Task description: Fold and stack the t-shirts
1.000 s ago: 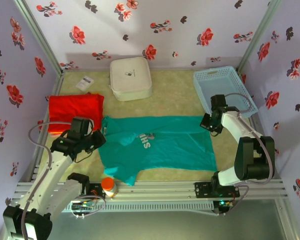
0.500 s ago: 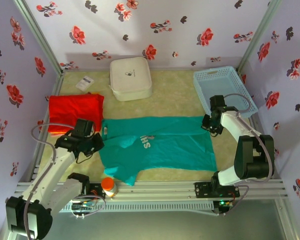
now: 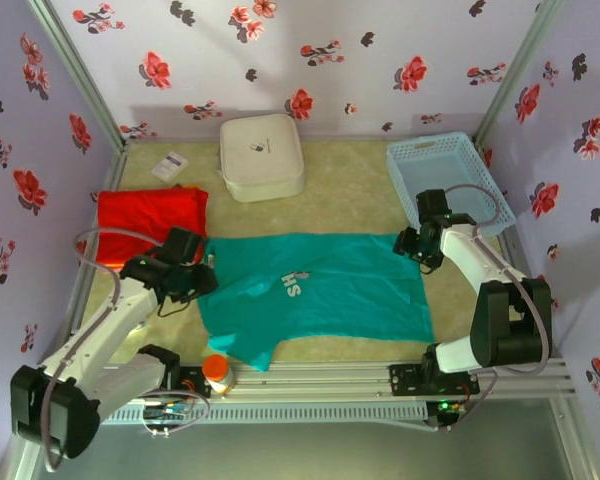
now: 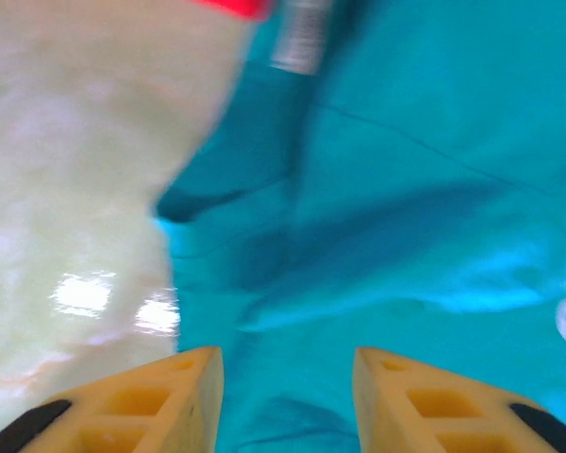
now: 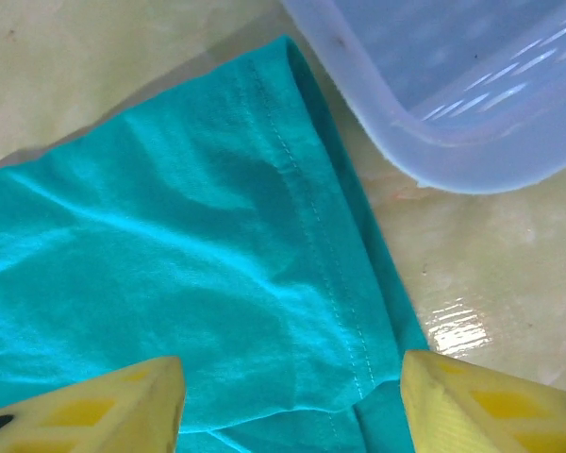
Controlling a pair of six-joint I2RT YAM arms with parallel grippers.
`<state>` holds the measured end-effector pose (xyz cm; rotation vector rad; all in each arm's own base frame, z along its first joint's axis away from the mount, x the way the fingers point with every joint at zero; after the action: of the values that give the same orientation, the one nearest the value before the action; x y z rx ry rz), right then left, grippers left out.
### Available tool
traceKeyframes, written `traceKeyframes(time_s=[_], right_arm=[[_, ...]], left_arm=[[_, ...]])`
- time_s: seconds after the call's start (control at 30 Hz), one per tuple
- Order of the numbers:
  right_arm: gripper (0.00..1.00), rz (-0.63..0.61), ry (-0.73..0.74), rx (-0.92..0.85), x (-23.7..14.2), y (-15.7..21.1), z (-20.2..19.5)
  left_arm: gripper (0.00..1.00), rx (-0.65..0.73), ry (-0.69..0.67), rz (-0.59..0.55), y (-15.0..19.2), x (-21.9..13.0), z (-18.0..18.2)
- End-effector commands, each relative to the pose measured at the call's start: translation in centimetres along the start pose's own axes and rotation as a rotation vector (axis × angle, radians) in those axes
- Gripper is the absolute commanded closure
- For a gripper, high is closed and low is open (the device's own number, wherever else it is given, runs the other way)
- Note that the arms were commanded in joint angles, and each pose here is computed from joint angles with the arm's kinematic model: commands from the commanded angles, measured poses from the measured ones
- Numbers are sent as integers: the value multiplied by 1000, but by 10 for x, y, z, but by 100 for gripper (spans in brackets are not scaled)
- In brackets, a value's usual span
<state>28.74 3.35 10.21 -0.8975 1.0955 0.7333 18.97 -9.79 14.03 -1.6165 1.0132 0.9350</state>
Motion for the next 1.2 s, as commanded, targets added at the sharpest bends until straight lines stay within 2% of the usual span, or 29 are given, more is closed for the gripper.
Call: traceKeyframes(time_s=[0.0,0.23,0.43,0.53,0.97,1.17], right_arm=[[38,-24,-48,5,-9,-3,11],[37,-23,-53,12,-5,2,9],[35,-21,-50,4,-5,3,9],[35,-23,-49,4,-4,3,9],[35,-10,-37,-5,2,4,7],[35,-3,-28,-10,4,3,7]], left_arm=[[62,213,82,-69,-10,-10,-41],[68,449,42,55,13,30,-83],[66,563,-19,97,22,62,-100],[64,582,-64,109,22,74,-99],[69,599,-132,131,24,98,-96],[66,602,-166,147,25,105,-93]])
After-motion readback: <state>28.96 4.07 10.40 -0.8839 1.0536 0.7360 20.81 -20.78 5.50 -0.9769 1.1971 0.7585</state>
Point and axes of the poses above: each hand's point on the last joint's axis, 136 mm out from that joint toward the fingers, its own x axis out along the fingers, its own z axis along the line the jaws close on, y = z × x, the point moved 3 cm from there along -x, back along the fingers, and after that the axes turned 5 degrees about x, right-handed, at the moved point
